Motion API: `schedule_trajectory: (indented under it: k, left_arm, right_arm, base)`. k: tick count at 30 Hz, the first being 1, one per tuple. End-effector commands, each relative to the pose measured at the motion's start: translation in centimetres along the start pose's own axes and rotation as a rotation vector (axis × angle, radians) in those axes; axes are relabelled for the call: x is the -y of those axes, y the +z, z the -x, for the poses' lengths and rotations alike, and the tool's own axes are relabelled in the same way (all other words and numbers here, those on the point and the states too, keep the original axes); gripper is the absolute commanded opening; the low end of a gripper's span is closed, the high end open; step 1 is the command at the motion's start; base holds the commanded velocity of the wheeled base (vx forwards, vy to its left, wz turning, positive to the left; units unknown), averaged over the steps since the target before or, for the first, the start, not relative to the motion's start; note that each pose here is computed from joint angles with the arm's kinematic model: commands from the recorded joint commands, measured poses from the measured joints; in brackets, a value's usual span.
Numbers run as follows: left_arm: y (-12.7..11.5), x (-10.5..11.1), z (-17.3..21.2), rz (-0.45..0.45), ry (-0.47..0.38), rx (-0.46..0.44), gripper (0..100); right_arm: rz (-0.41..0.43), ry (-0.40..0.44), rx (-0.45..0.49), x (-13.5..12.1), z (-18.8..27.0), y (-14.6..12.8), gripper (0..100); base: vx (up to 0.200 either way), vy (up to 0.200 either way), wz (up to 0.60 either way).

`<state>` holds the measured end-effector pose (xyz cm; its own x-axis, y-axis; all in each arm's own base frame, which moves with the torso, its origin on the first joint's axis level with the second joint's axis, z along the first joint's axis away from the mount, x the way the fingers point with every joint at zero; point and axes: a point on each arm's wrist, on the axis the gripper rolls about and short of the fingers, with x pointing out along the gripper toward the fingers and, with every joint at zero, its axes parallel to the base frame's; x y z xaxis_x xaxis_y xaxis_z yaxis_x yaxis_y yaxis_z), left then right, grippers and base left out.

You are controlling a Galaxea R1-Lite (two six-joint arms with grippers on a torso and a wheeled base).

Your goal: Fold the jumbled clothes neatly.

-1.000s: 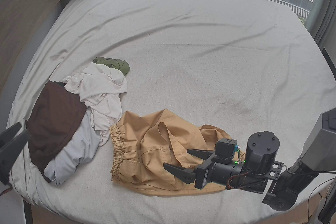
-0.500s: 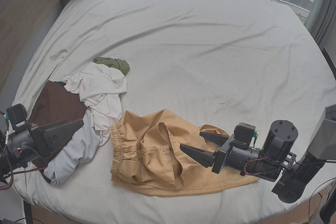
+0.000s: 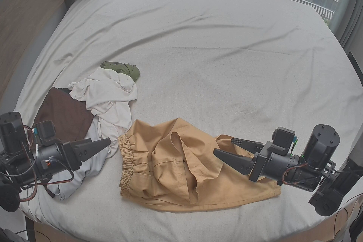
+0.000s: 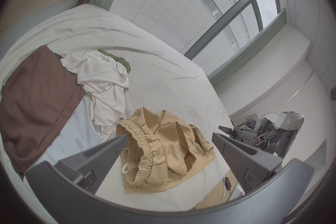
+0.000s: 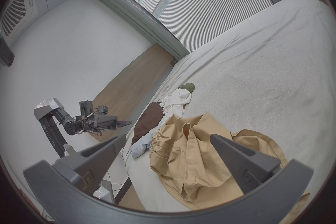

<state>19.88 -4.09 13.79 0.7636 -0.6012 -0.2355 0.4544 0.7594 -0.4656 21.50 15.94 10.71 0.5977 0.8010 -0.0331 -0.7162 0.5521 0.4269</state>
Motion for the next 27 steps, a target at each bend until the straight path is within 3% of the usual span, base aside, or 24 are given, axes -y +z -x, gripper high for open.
schedule_trajectory:
  k: [1,7,27]
  left_arm:
    - [-3.7,-1.9,-2.5,0.056,0.005,-0.129,100]
    - [-4.5,-1.9,-4.1,0.033,-0.033,-0.123,100]
    - [-6.1,-3.4,-6.3,0.054,-0.034,-0.146,100]
  right_arm:
    - [0.005,0.006,0.016,-0.2,0.2,0.4,100]
    - [0.008,0.008,0.02,-0.2,0.1,0.5,100]
    - [0.017,0.015,0.047,-0.3,0.0,1.2,100]
  base:
    - [0.0,0.0,0.0]
    - [0.0,0.0,0.0]
    - [0.0,0.0,0.0]
